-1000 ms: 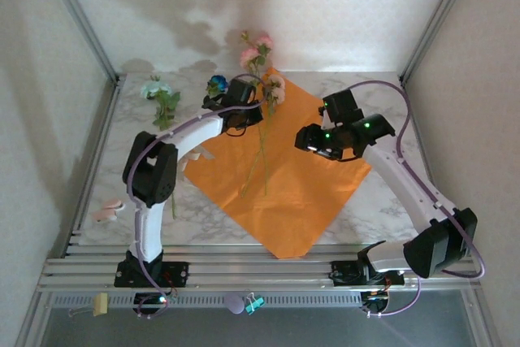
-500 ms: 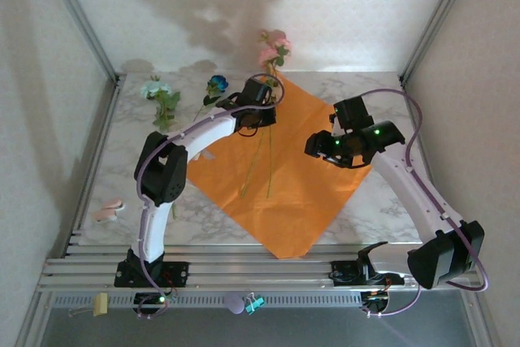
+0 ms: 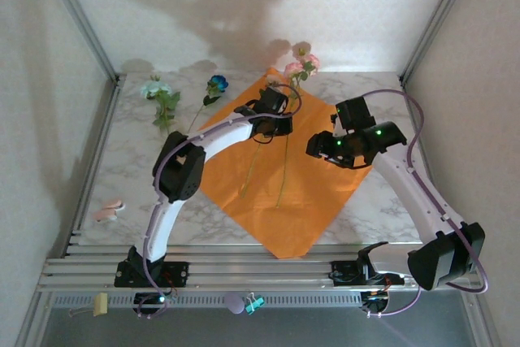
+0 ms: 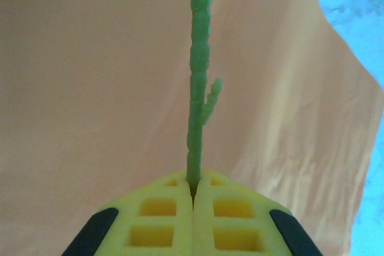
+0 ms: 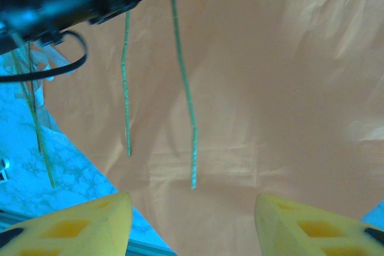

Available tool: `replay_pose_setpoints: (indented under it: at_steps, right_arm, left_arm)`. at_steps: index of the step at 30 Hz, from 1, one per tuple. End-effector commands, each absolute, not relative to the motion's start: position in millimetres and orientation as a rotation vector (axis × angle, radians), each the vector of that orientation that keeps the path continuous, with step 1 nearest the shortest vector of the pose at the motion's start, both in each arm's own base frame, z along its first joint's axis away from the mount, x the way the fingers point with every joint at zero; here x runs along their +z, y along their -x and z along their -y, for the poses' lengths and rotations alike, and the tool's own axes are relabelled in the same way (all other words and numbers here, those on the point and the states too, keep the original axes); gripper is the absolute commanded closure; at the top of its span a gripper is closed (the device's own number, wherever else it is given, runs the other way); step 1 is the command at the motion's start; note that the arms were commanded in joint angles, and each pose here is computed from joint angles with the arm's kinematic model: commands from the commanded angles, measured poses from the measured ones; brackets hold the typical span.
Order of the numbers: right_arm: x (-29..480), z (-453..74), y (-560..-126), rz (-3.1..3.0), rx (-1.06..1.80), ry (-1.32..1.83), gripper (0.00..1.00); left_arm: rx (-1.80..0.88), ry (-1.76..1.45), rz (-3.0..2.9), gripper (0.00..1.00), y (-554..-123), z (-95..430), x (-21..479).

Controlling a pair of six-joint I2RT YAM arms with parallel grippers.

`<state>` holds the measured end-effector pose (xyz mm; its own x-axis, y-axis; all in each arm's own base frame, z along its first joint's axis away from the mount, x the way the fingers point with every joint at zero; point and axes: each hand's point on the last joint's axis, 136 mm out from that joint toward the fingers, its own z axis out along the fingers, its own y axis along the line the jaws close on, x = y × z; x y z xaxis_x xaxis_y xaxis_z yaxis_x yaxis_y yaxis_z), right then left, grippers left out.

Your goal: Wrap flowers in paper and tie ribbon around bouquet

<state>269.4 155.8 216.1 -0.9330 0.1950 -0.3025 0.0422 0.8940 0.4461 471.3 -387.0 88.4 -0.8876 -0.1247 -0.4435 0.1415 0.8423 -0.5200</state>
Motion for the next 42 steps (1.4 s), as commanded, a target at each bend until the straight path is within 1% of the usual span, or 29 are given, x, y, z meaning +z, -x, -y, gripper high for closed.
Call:
replay_pose_setpoints:
  at_steps: [1, 8, 9, 12, 14, 16, 18, 20, 24, 26, 29, 34, 37, 40, 42]
  right_arm:
    - [218, -150, -258, -2.725, 0.629, -0.163, 0.43]
    - [206, -148, -259, -2.755, 0.62, -0.171, 0.42]
    - [205, -148, -261, -2.756, 0.618, -0.171, 0.42]
    - [197, -149, -268, -2.773, 0.609, -0.163, 0.41]
    - [189, -151, -275, -2.793, 0.604, -0.161, 0.41]
    - [182, -153, -285, -2.806, 0.595, -0.148, 0.41]
    - [172, -157, -299, -2.818, 0.574, -0.126, 0.41]
    - [160, -161, -314, -2.831, 0.557, -0.118, 0.41]
    - [130, -177, -346, -2.874, 0.52, -0.089, 0.43]
    - [119, -188, -359, -2.882, 0.499, -0.055, 0.43]
    - [103, -202, -375, -2.905, 0.475, -0.035, 0.44]
    - [73, -212, -398, -2.946, 0.405, -0.033, 0.44]
    - [56, -212, -410, -2.965, 0.349, -0.018, 0.47]
    - [47, -218, -418, -2.97, 0.352, 0.008, 0.52]
    - [40, -220, -422, -2.978, 0.346, 0.015, 0.58]
  left_arm:
    - [-0.831, 0.069, -2.511, 1.0, -492, 398, 94]
    - [-0.762, 0.129, -2.573, 1.0, -495, 394, 67]
    - [-0.748, 0.142, -2.578, 0.89, -496, 391, 66]
    - [-0.739, 0.161, -2.549, 0.66, -496, 390, 88]
    - [-0.748, 0.18, -2.51, 0.53, -495, 388, 116]
    - [-0.735, 0.204, -2.477, 0.45, -492, 380, 146]
    - [-0.69, 0.22, -2.46, 0.45, -484, 363, 167]
    - [-0.643, 0.209, -2.484, 0.48, -472, 343, 164]
    - [-0.585, 0.107, -2.588, 0.52, -452, 306, 118]
    - [-0.516, 0.042, -2.623, 0.52, -449, 292, 100]
    - [-0.483, -0.029, -2.661, 0.5, -450, 286, 80]
    - [-0.453, -0.037, -2.705, 0.48, -455, 287, 50]
    - [-0.385, -0.021, -2.722, 0.48, -458, 283, 35]
    - [-0.407, -0.023, -2.713, 0.54, -461, 288, 31]
    - [-0.411, -0.021, -2.707, 0.64, -464, 290, 33]
